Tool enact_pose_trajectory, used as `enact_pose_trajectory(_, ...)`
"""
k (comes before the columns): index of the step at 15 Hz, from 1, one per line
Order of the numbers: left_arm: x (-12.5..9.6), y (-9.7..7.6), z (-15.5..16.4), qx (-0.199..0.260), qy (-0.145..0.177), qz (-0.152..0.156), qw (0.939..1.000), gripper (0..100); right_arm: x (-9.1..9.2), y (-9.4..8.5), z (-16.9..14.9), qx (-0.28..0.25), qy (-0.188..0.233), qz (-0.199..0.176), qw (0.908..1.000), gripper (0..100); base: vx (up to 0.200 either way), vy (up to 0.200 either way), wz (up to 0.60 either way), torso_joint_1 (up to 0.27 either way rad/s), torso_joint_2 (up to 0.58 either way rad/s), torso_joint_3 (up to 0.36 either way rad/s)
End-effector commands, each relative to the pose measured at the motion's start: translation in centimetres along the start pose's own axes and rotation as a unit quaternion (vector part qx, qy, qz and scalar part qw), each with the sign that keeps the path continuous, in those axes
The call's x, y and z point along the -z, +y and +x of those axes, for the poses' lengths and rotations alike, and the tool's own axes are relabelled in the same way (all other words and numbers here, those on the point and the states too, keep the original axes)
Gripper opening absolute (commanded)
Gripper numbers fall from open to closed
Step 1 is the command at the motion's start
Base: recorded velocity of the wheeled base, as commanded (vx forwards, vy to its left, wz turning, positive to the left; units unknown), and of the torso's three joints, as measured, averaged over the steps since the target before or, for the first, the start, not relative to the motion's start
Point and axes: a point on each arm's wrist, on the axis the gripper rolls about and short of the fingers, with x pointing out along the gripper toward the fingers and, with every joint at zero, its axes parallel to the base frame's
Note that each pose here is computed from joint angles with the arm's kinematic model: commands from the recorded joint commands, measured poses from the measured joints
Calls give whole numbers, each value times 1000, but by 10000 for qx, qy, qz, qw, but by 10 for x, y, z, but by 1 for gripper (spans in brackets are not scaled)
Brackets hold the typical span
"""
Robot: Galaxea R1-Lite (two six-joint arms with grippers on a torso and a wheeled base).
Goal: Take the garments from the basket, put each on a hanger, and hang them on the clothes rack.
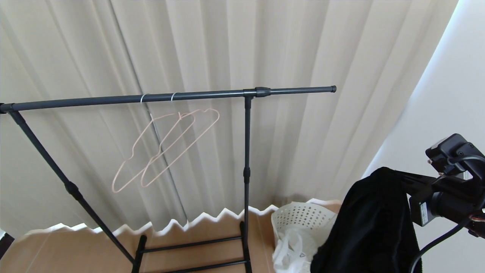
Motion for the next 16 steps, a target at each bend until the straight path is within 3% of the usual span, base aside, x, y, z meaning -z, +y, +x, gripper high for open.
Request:
enact_pose_trajectory(1, 0, 0, 0, -2, -7, -6, 10000, 100, 0, 0, 0, -2, 4, -2, 10000, 0, 0, 200, 0, 12, 2, 7)
enact_pose_trajectory(8, 0, 0, 0, -2, -7, -6, 10000, 100, 2, 1, 0, -9, 25, -2, 10000, 0, 0, 200, 0, 6, 2, 2)
enact_pose_trajectory(11, 0, 0, 0, 6, -6, -7, 10000, 100, 4, 1, -1, -22, 45, -13, 10000, 0, -200, 0, 0, 4, 1, 2)
enact_pose_trajectory(16, 0, 0, 0, -9, -7, -6, 10000, 100, 14, 5, -1, -111, 225, -389, 9989, 0, 0, 0, 0, 0, 0, 0)
